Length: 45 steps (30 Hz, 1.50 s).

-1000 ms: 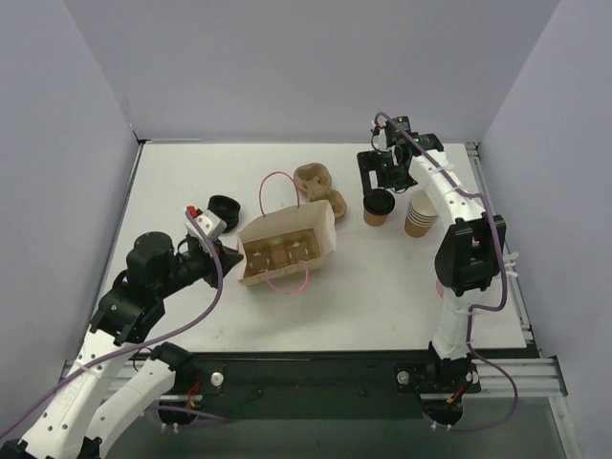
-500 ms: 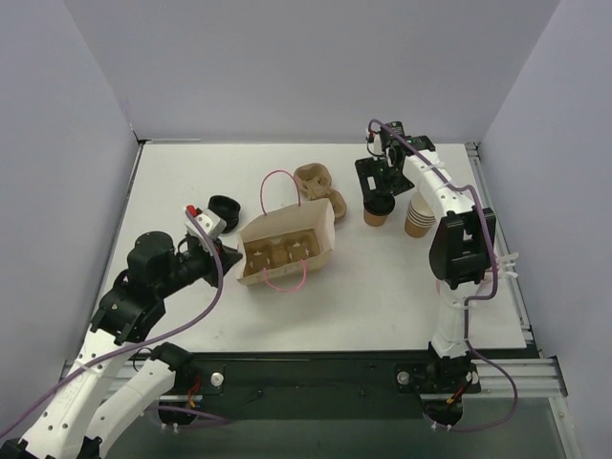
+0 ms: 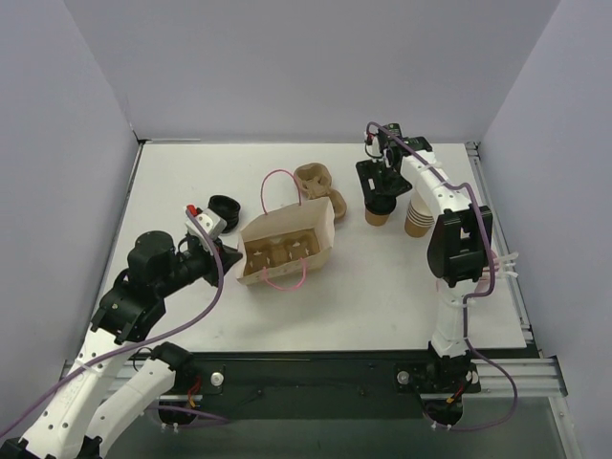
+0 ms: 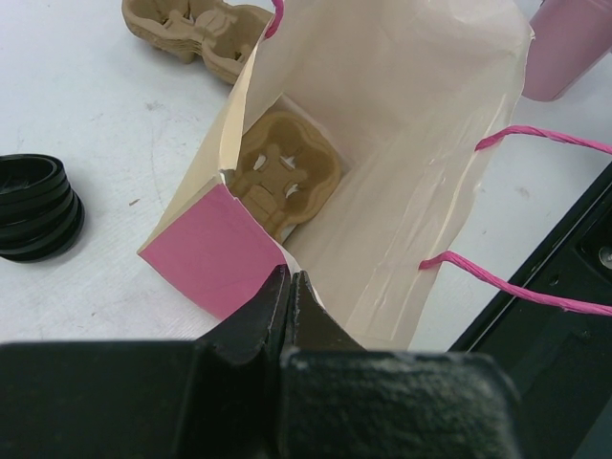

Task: Pack the takeout coffee

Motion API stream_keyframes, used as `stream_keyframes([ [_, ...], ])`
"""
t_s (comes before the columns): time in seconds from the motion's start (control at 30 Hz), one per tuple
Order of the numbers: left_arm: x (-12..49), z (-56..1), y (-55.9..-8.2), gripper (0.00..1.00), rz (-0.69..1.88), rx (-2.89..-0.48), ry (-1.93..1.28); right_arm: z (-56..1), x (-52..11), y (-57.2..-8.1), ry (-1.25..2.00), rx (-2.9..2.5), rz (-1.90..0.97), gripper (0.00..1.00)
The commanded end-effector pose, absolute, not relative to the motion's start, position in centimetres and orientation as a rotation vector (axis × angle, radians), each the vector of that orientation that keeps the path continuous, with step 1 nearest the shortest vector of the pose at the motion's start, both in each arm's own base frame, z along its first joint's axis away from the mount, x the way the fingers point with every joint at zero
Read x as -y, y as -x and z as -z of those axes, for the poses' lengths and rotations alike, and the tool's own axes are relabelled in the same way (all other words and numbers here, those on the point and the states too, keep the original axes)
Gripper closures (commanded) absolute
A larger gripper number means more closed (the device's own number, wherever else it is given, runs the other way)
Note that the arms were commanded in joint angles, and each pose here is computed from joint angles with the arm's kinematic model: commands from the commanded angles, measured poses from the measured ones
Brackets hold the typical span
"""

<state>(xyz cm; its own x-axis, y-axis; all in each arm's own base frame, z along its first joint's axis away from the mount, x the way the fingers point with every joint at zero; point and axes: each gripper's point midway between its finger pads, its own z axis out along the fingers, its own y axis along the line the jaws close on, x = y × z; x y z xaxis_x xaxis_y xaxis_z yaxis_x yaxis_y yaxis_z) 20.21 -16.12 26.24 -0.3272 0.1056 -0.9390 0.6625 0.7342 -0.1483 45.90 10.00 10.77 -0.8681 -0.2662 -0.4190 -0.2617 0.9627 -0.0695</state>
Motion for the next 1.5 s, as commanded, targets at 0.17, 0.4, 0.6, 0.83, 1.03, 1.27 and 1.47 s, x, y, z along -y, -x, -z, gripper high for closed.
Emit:
stream_keyframes([
  [0.17, 15.8, -27.7, -20.6, 1.0, 0.613, -1.812, -0.572, -11.6, -9.5, -45.4, 0.384, -2.682, 0.084, 0.41],
  [0.4, 15.6, -27.6, -20.7, 1.0, 0.621, -1.852, -0.517, -17.9, -9.3, -44.9, 0.337, -2.551, 0.066, 0.48],
  [0.6, 15.1, -28.2, -21.9, 0.98, 0.597, -1.877, -0.421, -27.2, -10.0, -41.7, 0.287, -2.337, -0.069, 0.52],
  [0.83, 14.1, -29.5, -23.8, 0.94, 0.529, -1.943, -0.272, -35.7, -13.1, -37.4, 0.372, -2.09, -0.22, 0.53],
  [1.03, 12.9, -29.6, -24.3, 0.85, 0.445, -2.024, -0.212, -40.7, -16.8, -34.8, 0.478, -1.906, -0.314, 0.53],
  [1.27, 11.3, -31.1, -25.3, 0.55, 0.372, -2.028, -0.054, -43.7, -19.0, -34.2, 0.451, -1.743, -0.433, 0.57],
  [1.47, 10.2, -31.3, -25.4, 0.46, 0.369, -2.069, 0.209, -44.9, -20.1, -33.6, 0.494, -1.704, -0.475, 0.57],
])
